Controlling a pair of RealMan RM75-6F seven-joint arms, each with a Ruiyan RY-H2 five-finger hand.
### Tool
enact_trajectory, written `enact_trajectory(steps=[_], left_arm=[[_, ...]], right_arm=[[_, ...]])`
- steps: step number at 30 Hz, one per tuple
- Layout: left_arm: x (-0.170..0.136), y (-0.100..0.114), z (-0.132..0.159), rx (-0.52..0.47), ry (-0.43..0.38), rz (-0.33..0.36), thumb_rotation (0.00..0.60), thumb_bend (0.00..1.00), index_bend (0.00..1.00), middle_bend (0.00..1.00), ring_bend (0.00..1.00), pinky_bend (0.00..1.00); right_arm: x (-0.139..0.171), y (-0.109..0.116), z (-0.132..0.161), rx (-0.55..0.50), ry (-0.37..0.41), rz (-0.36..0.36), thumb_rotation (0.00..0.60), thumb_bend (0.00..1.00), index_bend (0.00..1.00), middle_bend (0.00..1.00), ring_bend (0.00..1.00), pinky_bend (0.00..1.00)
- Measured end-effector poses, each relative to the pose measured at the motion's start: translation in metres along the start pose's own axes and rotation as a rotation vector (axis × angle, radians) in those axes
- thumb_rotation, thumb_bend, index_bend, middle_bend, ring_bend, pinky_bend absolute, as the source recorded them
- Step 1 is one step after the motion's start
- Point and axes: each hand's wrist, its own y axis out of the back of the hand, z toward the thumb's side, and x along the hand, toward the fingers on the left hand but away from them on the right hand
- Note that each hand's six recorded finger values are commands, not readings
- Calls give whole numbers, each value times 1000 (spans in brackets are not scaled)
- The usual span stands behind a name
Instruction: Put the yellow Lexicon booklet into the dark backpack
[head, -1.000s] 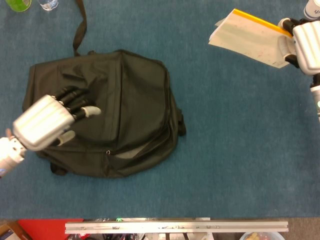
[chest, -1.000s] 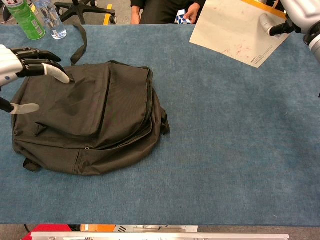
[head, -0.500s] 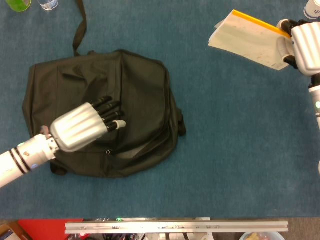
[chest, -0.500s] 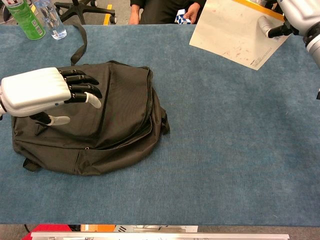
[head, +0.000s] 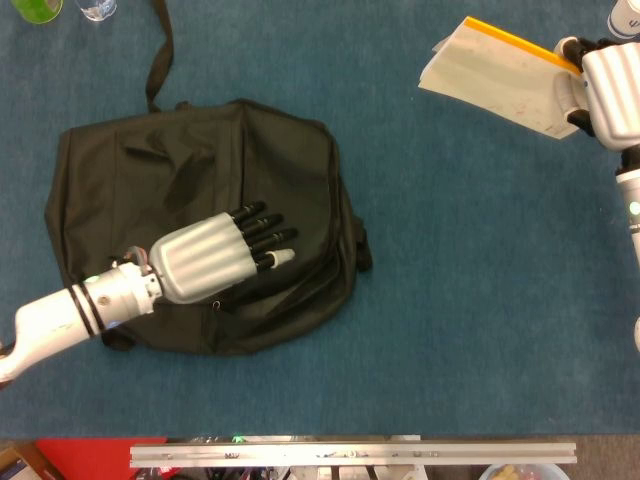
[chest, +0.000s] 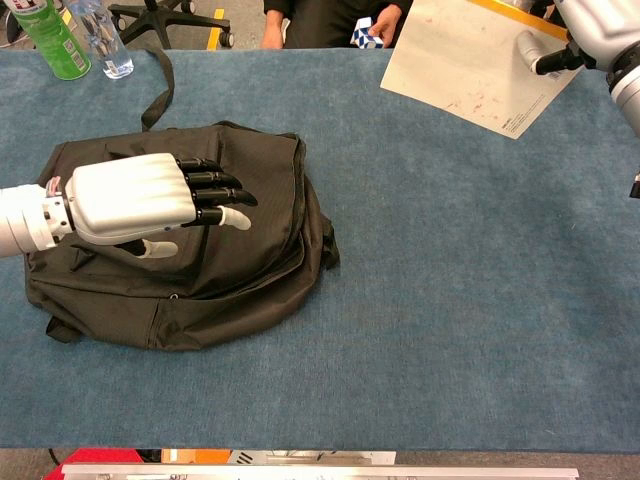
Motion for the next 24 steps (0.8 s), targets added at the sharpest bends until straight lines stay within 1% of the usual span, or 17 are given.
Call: enact_trajectory(steps=[5, 10, 19, 24], left_arm=[[18, 5, 11, 22, -32, -4, 600, 220, 152, 67, 120, 170], [29, 5, 18, 44, -42, -28, 600, 220, 98, 4, 119, 170], [50, -2, 25, 107, -36, -76, 600, 220, 80, 0, 119, 170], [57, -7, 23, 151, -12, -92, 600, 220, 80, 0, 119, 170]], right_arm=[[-1, -1, -2, -1, -6, 2, 600, 508, 825, 690, 656, 825], [-5, 1, -3, -7, -11, -4, 600, 508, 824, 690, 656, 824], [-5, 1, -3, -8, -13, -2, 600, 508, 825, 690, 656, 824], [-4, 1, -3, -12, -11, 0, 600, 508, 826, 690, 656, 824]])
